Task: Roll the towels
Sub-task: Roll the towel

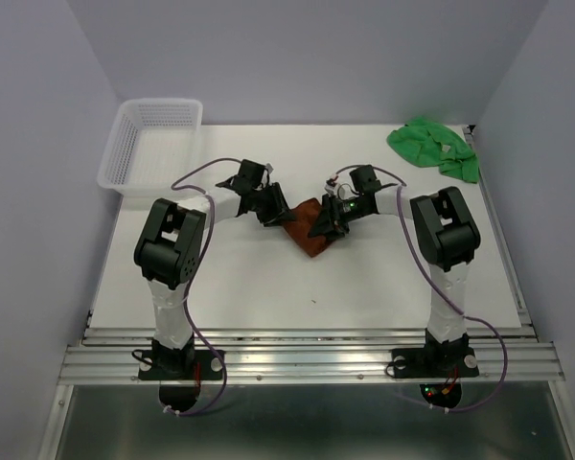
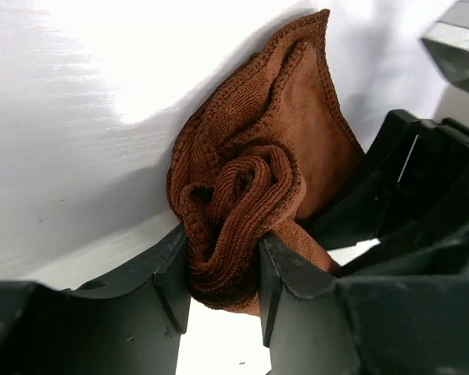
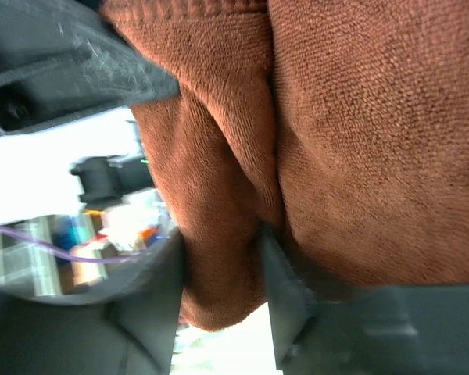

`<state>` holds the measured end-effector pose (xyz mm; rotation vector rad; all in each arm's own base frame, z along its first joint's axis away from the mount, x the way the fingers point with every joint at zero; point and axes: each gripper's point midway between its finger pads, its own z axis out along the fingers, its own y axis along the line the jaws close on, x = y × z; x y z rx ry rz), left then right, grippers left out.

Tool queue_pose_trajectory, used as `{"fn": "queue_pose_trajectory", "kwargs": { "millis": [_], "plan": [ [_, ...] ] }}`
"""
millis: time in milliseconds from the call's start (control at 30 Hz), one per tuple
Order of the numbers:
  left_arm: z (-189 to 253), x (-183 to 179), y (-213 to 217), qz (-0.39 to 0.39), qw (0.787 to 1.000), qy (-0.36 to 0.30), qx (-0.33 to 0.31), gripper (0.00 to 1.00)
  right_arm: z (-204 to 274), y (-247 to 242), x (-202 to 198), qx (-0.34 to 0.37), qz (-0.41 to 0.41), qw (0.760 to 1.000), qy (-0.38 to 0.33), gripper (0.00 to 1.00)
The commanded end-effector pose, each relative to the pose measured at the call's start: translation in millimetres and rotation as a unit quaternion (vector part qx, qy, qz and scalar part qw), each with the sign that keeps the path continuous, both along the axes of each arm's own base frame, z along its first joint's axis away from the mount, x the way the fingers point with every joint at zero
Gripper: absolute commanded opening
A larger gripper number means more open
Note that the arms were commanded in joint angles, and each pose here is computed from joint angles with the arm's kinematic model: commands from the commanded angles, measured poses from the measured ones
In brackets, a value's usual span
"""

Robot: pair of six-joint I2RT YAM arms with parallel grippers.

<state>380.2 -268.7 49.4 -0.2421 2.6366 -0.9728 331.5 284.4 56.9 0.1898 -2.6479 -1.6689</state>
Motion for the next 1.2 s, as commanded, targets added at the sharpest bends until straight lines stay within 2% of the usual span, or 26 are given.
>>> {"fn": "queue_pose_trajectory", "kwargs": {
  "millis": [0,33,133,267,433,467,500,633,700,767,900,1067,1167],
  "plan": [
    [0,12,6,0.01,0.999,-0.014,0.046,0.42,22,-9,20,-0.043,-0.008,0.994,-0.103,0.52],
    [0,11,7,0.01,0.998,-0.008,0.054,0.42,27,-12,23,-0.051,-0.011,0.991,-0.123,0.58],
    [1,9,8,0.007,0.998,-0.005,0.068,0.41,47,-24,32,-0.089,-0.023,0.974,-0.207,0.66],
    [2,5,9,0.002,0.997,-0.001,0.083,0.41,72,-28,32,-0.145,-0.026,0.938,-0.314,0.7],
    [5,2,11,0.0,0.995,0.005,0.097,0.4,83,-18,21,-0.234,-0.009,0.874,-0.427,0.7],
    [5,0,11,-0.002,0.995,0.007,0.101,0.4,85,-4,7,-0.234,0.025,0.856,-0.459,0.7],
    [6,-1,12,-0.003,0.995,0.008,0.102,0.4,86,-3,10,-0.257,0.018,0.84,-0.477,0.7],
    [7,-7,12,-0.007,0.995,0.015,0.102,0.4,88,13,1,-0.274,0.03,0.804,-0.526,0.71],
    [9,-8,12,-0.008,0.995,0.017,0.1,0.4,85,23,-4,-0.294,0.048,0.771,-0.563,0.7],
    [8,-10,13,-0.008,0.994,0.02,0.103,0.4,75,30,-7,-0.307,0.072,0.747,-0.585,0.71],
    [9,-12,13,-0.009,0.995,0.021,0.102,0.4,57,36,-14,-0.33,0.096,0.73,-0.591,0.71],
    [9,-13,12,-0.011,0.995,0.024,0.099,0.4,31,35,-28,-0.344,0.141,0.72,-0.587,0.71],
    [10,-14,12,-0.012,0.995,0.024,0.097,0.4,19,23,-25,-0.375,0.137,0.711,-0.579,0.71]
  ]
}}
